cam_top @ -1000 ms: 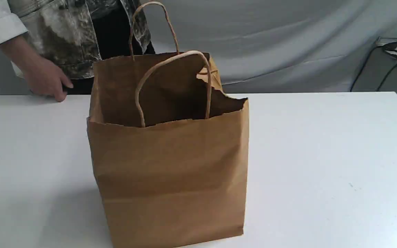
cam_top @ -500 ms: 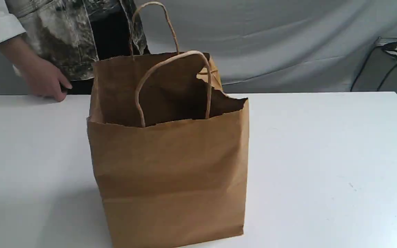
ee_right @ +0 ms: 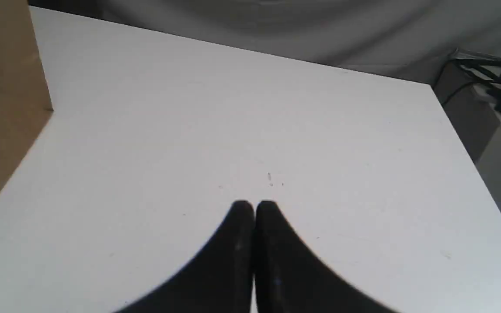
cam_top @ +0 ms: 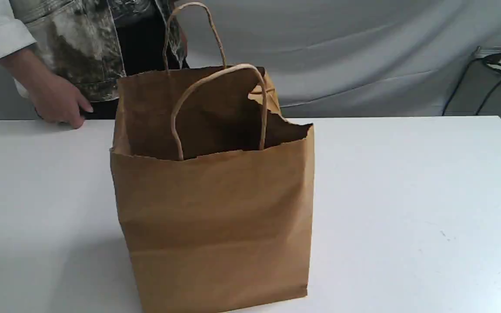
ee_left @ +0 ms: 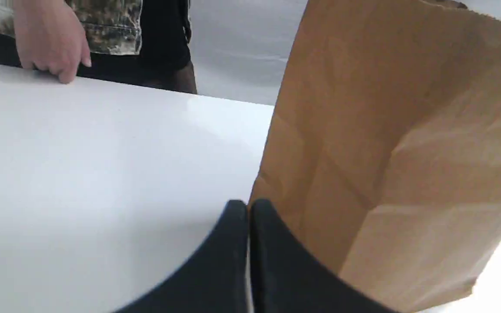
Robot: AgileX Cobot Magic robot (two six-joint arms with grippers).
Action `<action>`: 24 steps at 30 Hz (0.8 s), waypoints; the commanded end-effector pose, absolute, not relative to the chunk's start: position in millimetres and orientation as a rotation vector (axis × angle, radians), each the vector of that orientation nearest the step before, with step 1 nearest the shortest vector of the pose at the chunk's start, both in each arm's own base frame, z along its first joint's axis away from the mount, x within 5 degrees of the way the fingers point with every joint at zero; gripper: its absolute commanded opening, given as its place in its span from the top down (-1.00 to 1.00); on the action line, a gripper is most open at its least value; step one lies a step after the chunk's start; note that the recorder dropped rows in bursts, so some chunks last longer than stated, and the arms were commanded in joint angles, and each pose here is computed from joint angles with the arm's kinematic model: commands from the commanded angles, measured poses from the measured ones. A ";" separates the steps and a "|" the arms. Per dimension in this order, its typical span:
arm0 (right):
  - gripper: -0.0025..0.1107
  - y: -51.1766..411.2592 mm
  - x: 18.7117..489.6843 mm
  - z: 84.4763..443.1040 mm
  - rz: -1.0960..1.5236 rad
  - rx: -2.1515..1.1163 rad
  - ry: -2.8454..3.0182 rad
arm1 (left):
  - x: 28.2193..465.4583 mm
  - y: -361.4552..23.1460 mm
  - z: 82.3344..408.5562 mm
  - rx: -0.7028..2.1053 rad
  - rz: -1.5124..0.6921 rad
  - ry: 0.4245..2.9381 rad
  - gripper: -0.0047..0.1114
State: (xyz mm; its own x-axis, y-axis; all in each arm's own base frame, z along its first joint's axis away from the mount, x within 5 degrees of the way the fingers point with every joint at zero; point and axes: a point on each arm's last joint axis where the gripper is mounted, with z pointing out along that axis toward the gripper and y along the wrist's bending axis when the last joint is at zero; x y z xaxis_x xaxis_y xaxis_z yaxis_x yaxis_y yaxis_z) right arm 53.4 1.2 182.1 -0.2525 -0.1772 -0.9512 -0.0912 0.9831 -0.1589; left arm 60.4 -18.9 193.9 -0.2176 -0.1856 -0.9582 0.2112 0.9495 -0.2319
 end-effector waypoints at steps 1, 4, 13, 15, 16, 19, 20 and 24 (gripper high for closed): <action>0.96 0.7 53.4 181.8 -0.092 -0.192 1.823 | 59.0 -13.9 193.3 0.166 -0.147 1.718 0.92; 0.96 0.7 53.4 181.8 -0.092 -0.192 1.823 | 56.9 -7.5 196.1 0.276 0.076 1.656 0.92; 0.96 0.7 53.4 181.8 -0.092 -0.192 1.823 | 54.1 -1.0 184.5 0.245 0.150 1.787 0.92; 0.96 0.7 53.4 181.8 -0.092 -0.192 1.823 | 53.2 -0.7 181.1 0.230 0.136 1.827 0.92; 0.96 0.7 53.4 181.8 -0.092 -0.192 1.823 | 53.0 -0.7 180.6 0.223 0.130 1.834 0.92; 0.96 0.7 53.4 181.8 -0.092 -0.192 1.823 | 52.2 -0.7 177.7 0.179 0.091 1.871 0.92; 0.96 0.7 53.4 181.8 -0.092 -0.192 1.823 | 52.1 -0.9 177.4 0.155 0.066 1.876 0.92; 0.96 0.7 53.4 181.8 -0.092 -0.192 1.823 | 53.0 -1.9 180.4 0.068 -0.020 1.847 0.92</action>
